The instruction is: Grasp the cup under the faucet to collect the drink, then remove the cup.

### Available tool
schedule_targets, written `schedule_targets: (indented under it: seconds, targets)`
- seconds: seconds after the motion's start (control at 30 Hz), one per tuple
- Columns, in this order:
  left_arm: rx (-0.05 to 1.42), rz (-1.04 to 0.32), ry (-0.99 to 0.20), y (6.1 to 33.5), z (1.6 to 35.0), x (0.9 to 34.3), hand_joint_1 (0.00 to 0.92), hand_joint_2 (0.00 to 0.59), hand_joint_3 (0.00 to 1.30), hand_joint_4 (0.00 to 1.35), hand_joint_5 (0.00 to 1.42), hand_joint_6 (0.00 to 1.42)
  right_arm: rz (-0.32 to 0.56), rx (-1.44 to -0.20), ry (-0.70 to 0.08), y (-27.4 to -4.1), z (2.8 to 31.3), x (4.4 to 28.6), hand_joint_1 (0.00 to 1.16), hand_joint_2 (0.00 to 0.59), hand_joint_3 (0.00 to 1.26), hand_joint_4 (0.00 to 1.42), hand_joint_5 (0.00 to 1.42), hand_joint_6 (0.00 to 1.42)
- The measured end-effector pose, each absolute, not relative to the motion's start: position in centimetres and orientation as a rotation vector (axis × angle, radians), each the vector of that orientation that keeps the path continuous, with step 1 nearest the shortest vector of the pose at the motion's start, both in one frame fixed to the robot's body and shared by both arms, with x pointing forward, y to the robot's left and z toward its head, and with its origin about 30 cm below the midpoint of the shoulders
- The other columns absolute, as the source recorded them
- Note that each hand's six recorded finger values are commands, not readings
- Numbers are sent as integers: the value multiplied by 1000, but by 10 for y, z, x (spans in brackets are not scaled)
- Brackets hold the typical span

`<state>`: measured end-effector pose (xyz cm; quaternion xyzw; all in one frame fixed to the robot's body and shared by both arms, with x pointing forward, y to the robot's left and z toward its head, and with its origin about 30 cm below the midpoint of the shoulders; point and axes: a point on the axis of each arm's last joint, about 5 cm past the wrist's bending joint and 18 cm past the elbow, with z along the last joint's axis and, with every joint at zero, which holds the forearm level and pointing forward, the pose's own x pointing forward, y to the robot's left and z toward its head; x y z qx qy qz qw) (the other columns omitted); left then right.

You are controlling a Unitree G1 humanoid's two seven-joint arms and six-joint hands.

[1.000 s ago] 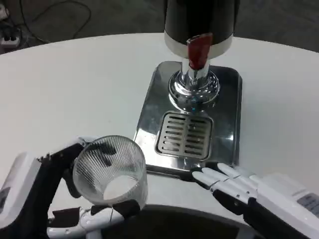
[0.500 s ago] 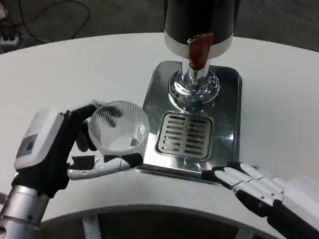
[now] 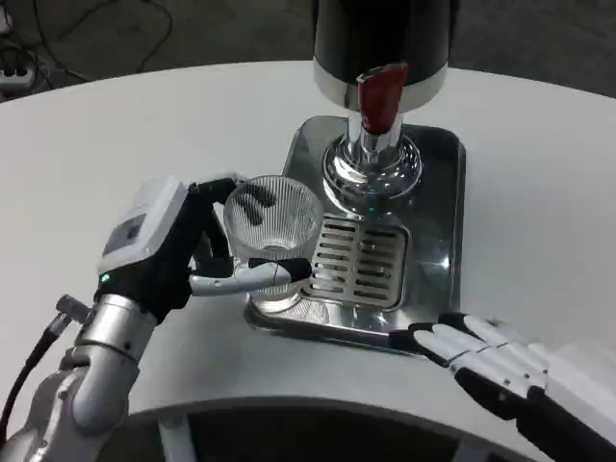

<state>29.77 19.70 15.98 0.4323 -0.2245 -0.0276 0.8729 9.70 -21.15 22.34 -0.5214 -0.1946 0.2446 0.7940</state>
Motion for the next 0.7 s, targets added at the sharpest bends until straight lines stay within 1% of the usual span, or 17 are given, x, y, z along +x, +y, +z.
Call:
schedule_targets:
  seconds: [0.17,0.53,0.7]
  targets:
    - [904,-74,-466,186,163,310,661,29,711,799,990,1056,524,-1121,-414,-212,223,97,326,412,85,52,0,0]
    - [901,-116,-482,164,169,323,653,26,713,810,994,1063,520,-1115,-387,-215,221,97,326,412,85,52,0,0]
    - [914,-108,-462,158,174,328,655,28,713,810,994,1049,516,-1109,-377,-217,220,95,326,412,85,52,0,0]
